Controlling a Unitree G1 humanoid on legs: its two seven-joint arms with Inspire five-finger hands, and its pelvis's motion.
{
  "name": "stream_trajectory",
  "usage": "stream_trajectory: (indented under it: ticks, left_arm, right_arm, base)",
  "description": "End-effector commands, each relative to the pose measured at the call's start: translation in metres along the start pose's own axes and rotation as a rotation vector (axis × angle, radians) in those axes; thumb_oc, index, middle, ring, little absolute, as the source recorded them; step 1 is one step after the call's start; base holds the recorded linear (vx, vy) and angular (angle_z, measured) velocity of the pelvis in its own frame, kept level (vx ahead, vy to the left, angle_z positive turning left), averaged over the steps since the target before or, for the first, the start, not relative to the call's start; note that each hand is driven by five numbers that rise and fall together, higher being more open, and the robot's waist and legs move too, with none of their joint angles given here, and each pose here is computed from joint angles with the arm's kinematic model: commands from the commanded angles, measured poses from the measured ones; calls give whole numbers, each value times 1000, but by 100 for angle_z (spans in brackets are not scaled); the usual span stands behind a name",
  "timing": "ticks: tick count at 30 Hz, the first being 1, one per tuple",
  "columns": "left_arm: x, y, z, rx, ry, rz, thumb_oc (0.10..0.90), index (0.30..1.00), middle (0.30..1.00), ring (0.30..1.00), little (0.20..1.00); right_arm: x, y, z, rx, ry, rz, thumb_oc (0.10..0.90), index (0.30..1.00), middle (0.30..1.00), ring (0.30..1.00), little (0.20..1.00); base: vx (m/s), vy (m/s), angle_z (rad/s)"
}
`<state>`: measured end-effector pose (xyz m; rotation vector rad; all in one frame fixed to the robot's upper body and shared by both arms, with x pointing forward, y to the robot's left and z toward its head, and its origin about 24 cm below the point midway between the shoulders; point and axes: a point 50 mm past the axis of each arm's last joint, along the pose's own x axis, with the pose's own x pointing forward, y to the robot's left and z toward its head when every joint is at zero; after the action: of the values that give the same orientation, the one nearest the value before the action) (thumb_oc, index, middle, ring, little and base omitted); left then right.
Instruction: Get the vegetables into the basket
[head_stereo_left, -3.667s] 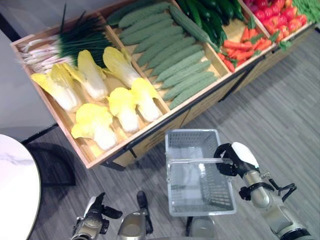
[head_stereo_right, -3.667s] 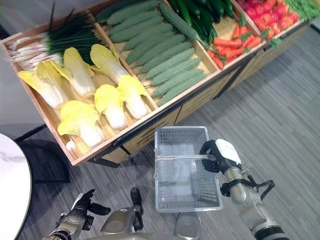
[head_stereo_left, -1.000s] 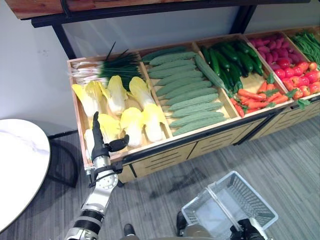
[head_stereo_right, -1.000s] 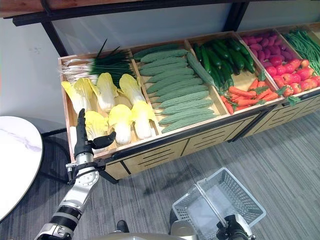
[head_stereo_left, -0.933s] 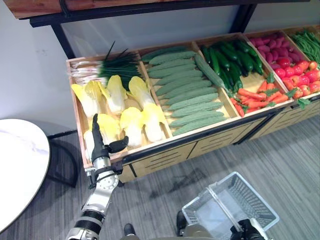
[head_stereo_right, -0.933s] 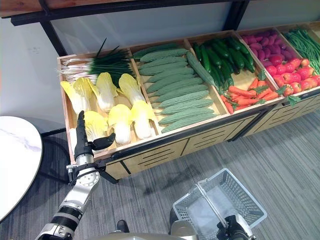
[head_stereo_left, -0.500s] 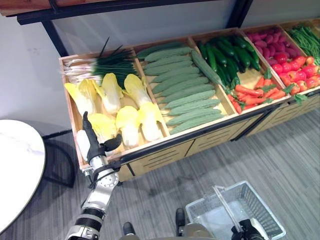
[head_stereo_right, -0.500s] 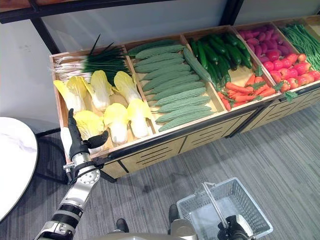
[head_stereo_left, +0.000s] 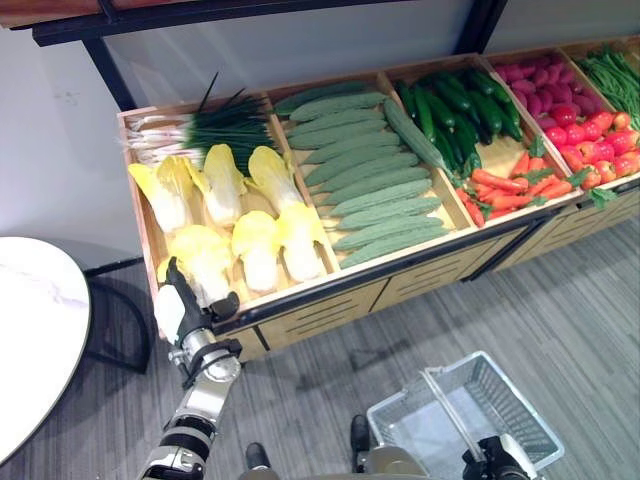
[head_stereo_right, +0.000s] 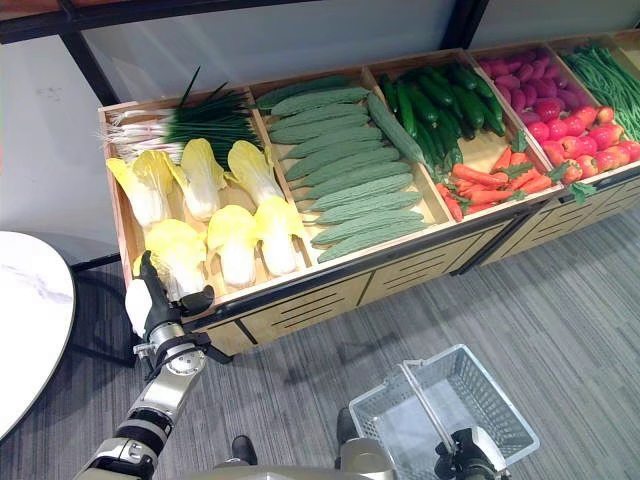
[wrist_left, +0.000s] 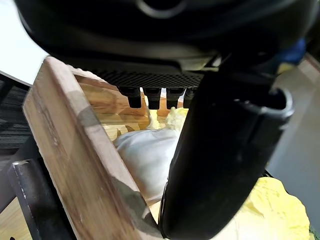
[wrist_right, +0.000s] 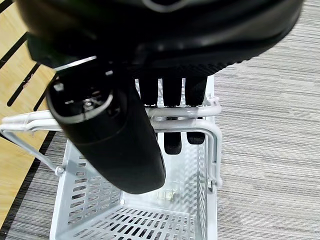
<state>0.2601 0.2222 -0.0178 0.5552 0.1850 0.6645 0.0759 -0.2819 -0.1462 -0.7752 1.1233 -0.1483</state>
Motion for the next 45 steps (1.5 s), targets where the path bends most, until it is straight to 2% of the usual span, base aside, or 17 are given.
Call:
stream_trajectory:
  ticks: [1,2,3,11,17,19,23,28,32,34,35,36,37,38,39,40,45]
  left_arm:
    - [24,-9,39,-3,-122,-39,553,514,514,514,514]
    - [24,-11,37,15,-109,-61,500,440,440,440,440]
    - [23,-14,33,18,-83,-86,400,300,300,300,300]
    - [28,-17,29,-54,10,-129,400,300,300,300,300]
    - [35,-5,43,-168,-17,-50,400,300,300,300,300]
    - [40,10,71,-231,-148,22,400,300,300,300,300]
    - [31,42,114,-313,-409,112,400,300,300,300,300]
    - [9,72,139,-407,-627,155,400,300,300,300,300]
    - [-3,81,142,-454,-692,120,400,300,300,300,300]
    - [-15,79,146,-519,-751,-50,400,300,300,300,300]
    - [-18,76,133,-784,-643,-339,400,300,300,300,300]
    - [-19,69,125,-929,-554,-451,400,300,300,300,300]
    - [-21,62,120,-971,-509,-553,400,300,300,300,300]
    - [-24,58,118,-991,-501,-621,400,300,300,300,300]
    - [-24,58,118,-992,-501,-623,400,300,300,300,300]
    - [-29,55,120,-982,-531,-734,400,300,300,300,300]
    - [-36,53,126,-1005,-569,-871,400,300,300,300,300]
  right_arm:
    - [5,-11,11,-55,-41,-55,400,300,300,300,300]
    - [5,-11,11,-60,-44,-54,400,300,300,300,300]
    - [5,-12,11,-64,-45,-50,400,300,300,300,300]
    - [5,-12,9,-88,-38,-24,400,300,300,300,300]
    - [5,-14,3,-95,-20,-19,400,300,300,300,300]
    - [4,-12,2,-88,-18,-19,400,300,300,300,300]
    - [3,-9,0,-46,-11,-16,400,300,300,300,300]
    - [1,-4,-1,9,-1,-6,400,300,300,300,300]
    - [0,-1,-2,24,3,3,400,300,300,300,300]
    - [0,-3,-4,44,11,-3,400,300,300,300,300]
    - [1,-7,-6,55,21,-4,400,300,300,300,300]
    - [1,-8,-6,49,20,5,400,300,300,300,300]
    - [2,-9,-3,47,7,17,400,300,300,300,300]
    - [2,-10,-3,43,2,25,400,300,300,300,300]
    - [2,-10,-3,43,2,25,400,300,300,300,300]
    - [3,-10,-3,31,-11,48,400,300,300,300,300]
    - [2,-10,-3,39,-14,58,400,300,300,300,300]
  base:
    - [0,0,0]
    - [0,0,0]
    - [0,0,0]
    - [0,17,-1]
    - [-2,4,-1]
    - [-16,4,0]
    - [-39,1,2]
    - [-34,1,4]
    - [-11,2,2]
    - [-23,24,9]
    - [-17,50,7]
    - [-10,48,3]
    - [5,32,3]
    - [0,0,0]
    - [14,37,3]
    - [19,45,-1]
    - [10,66,-5]
